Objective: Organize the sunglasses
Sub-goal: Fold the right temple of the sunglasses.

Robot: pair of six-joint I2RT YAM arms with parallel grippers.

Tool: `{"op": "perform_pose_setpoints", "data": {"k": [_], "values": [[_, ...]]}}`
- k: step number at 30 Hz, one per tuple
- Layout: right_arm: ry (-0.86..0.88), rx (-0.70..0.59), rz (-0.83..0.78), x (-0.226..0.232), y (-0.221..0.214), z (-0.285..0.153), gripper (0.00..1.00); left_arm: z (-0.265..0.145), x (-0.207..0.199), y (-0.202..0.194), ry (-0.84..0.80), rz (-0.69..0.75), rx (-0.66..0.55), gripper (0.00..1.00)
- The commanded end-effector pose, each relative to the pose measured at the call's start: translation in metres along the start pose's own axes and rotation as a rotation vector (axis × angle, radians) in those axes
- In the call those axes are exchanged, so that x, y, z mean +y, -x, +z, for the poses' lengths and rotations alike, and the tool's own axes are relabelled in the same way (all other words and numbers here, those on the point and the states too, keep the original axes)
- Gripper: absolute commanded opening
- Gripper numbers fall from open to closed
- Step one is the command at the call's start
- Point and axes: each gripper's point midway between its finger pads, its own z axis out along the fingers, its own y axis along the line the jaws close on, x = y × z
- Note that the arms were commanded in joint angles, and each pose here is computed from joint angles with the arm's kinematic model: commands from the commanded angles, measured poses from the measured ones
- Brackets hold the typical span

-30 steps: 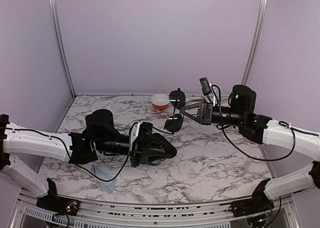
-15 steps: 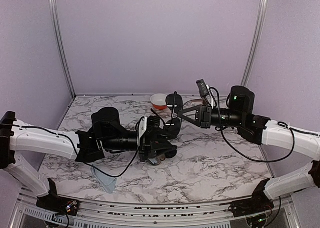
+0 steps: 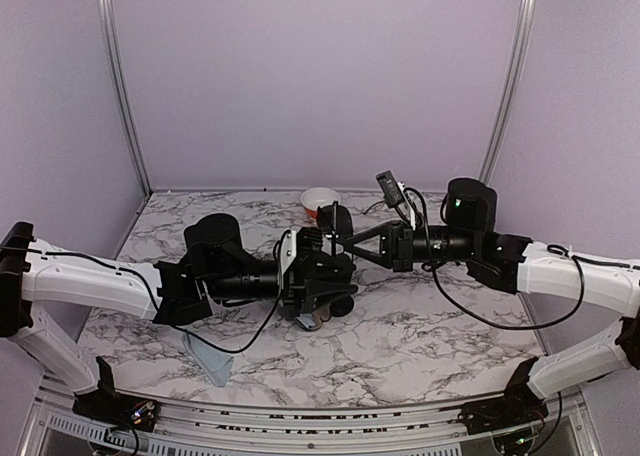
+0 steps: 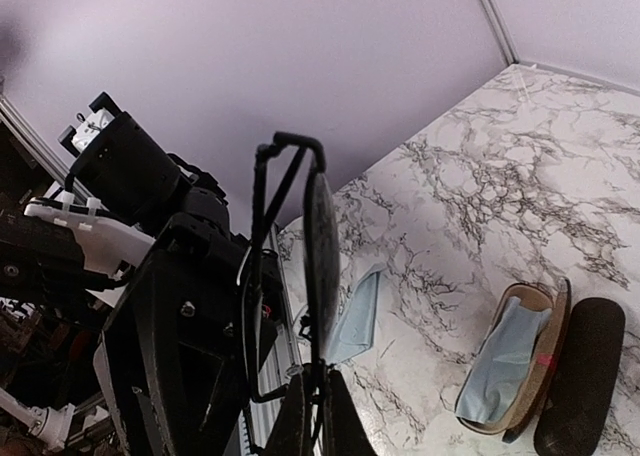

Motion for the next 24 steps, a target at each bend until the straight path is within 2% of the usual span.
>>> {"op": "perform_pose_setpoints", "data": {"k": [1,6,9,12,16,24], "values": [[0.088,0.011,-0.057,0.025,0.008,0.005,0.0,0.0,0.008,0.016,0.035,0.026,-0.045,0.33],[0.024,0.012,-0.062,0.014,0.009,0.007,0.0,-0.005,0.013,0.024,0.062,0.024,-0.057,0.34],[-0.065,0.009,-0.07,0.0,0.011,0.007,0.0,-0.01,0.012,0.03,0.07,0.023,-0.068,0.45],[-0.186,-0.013,-0.075,-0.019,0.018,0.004,0.0,-0.017,0.016,0.026,0.112,0.019,-0.055,0.51],[-0.322,-0.055,-0.071,-0.042,0.027,-0.002,0.0,-0.026,0.034,0.018,0.235,-0.012,-0.025,0.51],[-0.385,-0.103,-0.07,-0.051,0.038,-0.004,0.0,-0.032,0.068,0.008,0.434,-0.112,-0.001,0.43]]}}
